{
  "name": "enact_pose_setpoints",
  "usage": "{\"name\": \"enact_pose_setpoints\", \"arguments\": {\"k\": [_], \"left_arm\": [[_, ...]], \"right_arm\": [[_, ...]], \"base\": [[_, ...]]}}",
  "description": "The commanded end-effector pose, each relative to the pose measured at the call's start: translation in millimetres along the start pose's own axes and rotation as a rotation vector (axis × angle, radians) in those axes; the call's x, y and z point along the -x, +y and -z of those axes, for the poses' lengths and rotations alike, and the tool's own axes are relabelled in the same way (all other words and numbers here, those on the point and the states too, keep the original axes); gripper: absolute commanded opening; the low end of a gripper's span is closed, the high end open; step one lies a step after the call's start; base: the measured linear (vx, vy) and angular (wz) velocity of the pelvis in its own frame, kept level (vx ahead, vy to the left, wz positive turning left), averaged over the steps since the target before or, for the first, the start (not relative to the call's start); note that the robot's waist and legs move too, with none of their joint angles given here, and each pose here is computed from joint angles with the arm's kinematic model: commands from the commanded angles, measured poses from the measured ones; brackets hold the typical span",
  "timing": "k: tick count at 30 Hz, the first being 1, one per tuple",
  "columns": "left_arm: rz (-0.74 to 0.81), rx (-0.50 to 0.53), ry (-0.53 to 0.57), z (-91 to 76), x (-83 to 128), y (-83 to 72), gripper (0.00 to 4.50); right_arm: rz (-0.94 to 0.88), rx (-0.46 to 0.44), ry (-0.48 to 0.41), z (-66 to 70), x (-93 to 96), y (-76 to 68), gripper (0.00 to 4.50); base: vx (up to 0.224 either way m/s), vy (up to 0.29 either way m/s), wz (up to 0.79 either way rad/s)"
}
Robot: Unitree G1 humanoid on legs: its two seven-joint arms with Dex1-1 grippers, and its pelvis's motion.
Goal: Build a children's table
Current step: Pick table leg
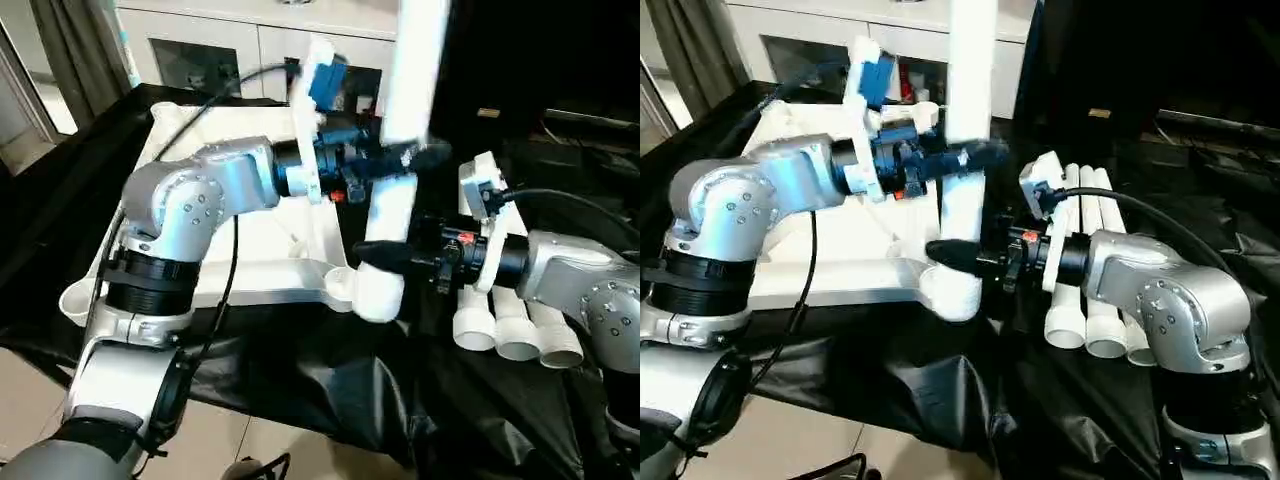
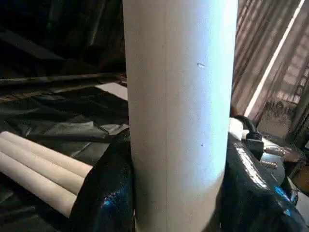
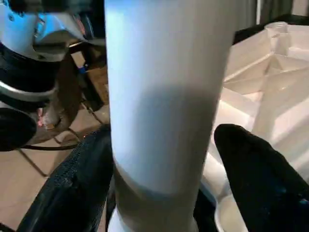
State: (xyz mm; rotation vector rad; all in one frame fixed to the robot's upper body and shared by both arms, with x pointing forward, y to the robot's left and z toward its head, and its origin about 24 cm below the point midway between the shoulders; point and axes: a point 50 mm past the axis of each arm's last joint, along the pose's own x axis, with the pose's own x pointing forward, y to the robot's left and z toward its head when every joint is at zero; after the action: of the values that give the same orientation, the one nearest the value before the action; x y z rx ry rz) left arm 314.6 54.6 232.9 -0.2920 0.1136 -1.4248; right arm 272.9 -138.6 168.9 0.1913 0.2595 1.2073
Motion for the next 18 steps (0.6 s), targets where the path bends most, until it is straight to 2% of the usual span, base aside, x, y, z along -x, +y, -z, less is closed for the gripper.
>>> {"name": "enact_pose_setpoints", "arguments": {"k": [1,11,14,18], "left_arm": [[0.015,-0.025,0.002,-4.3,-0.5,-3.0,1.86],[0.024,-0.033,-0.015,-6.9,-0.8,-1.7,1.86],[0.026,-0.035,-0.018,-7.8,-1.0,-1.6,1.86],[0.028,-0.036,-0.023,-9.3,-0.9,-1.1,1.86]], "right_arm": [[-0.008,0.006,-0.003,-5.4,1.8,0.3,3.45],[-0.033,-0.024,0.029,0.7,1.4,2.5,2.80],[-0.032,-0.027,0.034,2.0,0.9,2.2,2.41],[-0.027,-0.027,0.041,3.4,0.0,1.9,2.16]], "base": [[0.000,0.000,0.00],[0.000,0.000,0.00],[0.000,0.000,0.00],[0.000,0.000,0.00]]}}
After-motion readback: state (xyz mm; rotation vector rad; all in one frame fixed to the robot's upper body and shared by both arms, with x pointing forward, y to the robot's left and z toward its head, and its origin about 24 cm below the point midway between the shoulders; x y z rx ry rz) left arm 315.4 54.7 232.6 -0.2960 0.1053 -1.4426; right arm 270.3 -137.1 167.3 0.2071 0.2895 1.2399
